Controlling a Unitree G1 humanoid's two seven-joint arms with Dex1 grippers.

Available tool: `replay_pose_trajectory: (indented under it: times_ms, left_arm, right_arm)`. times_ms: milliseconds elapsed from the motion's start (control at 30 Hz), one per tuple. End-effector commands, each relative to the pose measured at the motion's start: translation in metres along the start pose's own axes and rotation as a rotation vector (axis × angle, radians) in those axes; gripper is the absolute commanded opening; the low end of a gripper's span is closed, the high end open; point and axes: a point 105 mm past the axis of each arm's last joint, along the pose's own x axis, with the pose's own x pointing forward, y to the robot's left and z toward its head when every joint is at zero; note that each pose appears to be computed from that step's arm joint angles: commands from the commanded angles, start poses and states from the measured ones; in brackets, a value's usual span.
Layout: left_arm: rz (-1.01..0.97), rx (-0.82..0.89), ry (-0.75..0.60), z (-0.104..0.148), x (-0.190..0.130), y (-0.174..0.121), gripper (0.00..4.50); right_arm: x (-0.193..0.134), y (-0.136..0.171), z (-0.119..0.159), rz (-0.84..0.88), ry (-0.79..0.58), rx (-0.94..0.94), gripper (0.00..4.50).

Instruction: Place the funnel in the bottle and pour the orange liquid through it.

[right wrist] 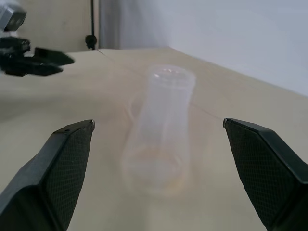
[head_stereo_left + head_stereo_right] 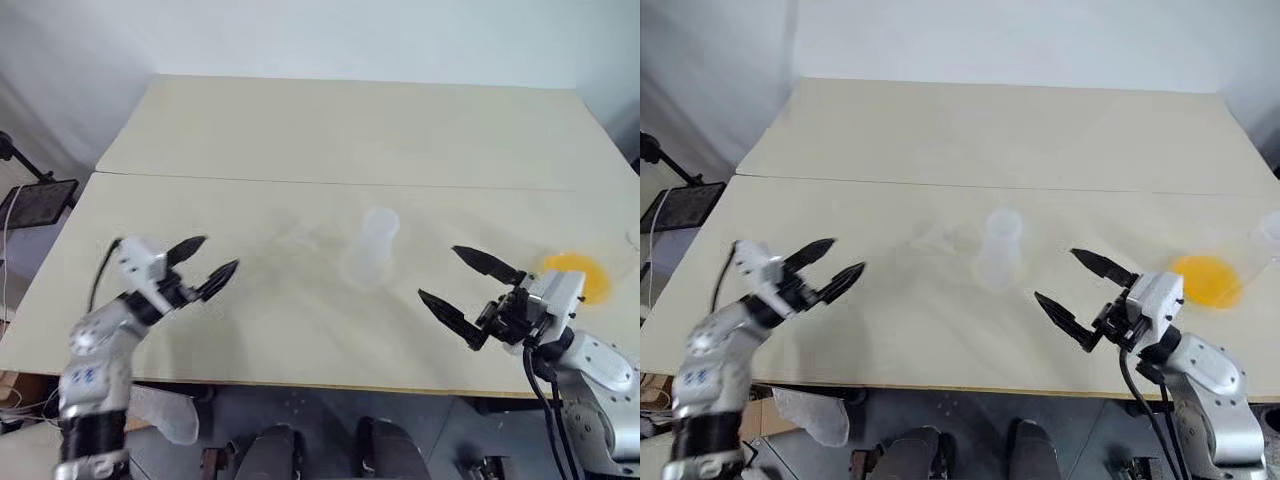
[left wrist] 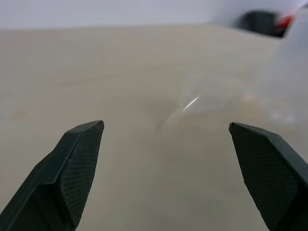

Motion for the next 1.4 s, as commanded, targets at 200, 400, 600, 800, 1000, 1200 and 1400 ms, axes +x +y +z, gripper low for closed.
replay_pose_trajectory:
  times_ms: [200,400,600,800,1000,1200,1400]
  left_arm:
    - [0.188,0.022,0.068,-0.002,-0.073,0.005,4.44]
    - [0.053,0.041,0.044,0.011,-0.029,-0.023,4.44]
    - [-0.083,0.020,0.015,0.031,0.038,-0.060,4.44]
    - [-0.068,-0.005,0.094,0.024,0.091,-0.086,4.44]
    - [-0.041,-0.014,0.105,0.023,0.125,-0.097,4.44]
    - [0.014,0.037,0.118,0.017,0.158,-0.095,4.44]
    - [0.028,0.037,0.120,0.011,0.171,-0.092,4.44]
  right_arm:
    - [0.008,-0.005,0.001,0.073,-0.016,0.003,4.50]
    - [0.002,-0.013,-0.003,0.063,0.010,0.000,4.50]
    - [-0.016,-0.021,-0.004,0.039,0.053,-0.022,4.50]
    - [-0.026,-0.023,-0.007,0.013,0.085,-0.030,4.50]
    - [-0.022,-0.012,-0.009,0.015,0.075,-0.015,4.50]
    - [-0.023,-0.004,-0.010,-0.001,0.069,0.003,4.50]
    - [-0.023,0.001,-0.011,-0.011,0.065,0.015,4.50]
